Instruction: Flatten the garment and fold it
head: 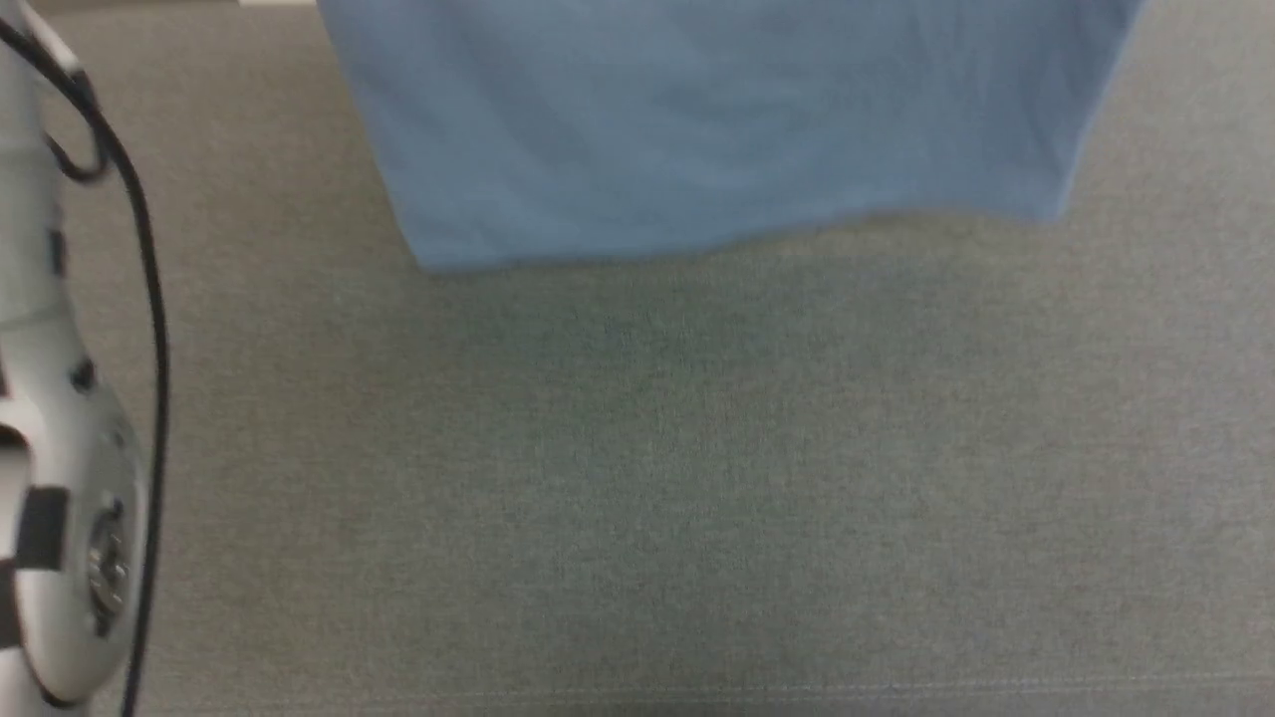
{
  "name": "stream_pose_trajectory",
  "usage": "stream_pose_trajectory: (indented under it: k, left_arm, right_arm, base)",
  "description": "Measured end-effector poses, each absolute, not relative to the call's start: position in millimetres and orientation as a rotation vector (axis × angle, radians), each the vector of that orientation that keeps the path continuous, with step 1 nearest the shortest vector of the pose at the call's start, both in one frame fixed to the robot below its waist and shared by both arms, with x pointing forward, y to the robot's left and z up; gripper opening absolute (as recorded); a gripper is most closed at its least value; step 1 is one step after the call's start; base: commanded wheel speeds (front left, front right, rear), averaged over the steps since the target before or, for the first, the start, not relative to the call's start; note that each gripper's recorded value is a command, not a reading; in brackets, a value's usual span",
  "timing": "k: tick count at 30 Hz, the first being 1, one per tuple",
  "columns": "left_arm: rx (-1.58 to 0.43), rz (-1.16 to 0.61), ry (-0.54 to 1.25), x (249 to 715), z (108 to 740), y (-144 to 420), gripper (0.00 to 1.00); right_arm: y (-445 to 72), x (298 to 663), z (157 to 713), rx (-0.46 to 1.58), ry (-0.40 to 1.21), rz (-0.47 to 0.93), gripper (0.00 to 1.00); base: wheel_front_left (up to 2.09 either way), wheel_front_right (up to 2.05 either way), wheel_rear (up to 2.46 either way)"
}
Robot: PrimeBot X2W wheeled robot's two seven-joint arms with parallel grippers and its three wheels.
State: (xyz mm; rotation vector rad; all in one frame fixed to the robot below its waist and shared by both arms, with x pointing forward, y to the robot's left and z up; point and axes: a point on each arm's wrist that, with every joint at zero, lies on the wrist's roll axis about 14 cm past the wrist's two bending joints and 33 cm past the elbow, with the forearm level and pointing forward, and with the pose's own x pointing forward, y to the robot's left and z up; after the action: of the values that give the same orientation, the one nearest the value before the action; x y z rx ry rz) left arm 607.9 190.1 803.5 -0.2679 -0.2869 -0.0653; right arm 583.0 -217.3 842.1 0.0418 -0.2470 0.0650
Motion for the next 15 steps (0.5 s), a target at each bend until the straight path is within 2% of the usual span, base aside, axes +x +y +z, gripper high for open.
stream_pose_trajectory:
  k: [8, 15]
  left_arm:
    - [-0.225, -0.036, -0.512, 653, 816, 184, 0.0]
    - [-0.262, -0.004, -0.512, 696, 754, 190, 0.0]
  right_arm:
    - [-221, 640, 845, 0.096, -0.385, 0.025, 0.0]
    - [-216, 694, 774, 0.118, -0.293, 0.034, 0.0]
  base:
    - [0.0, 0.0, 0.0]
    - [0.0, 0.0, 0.0]
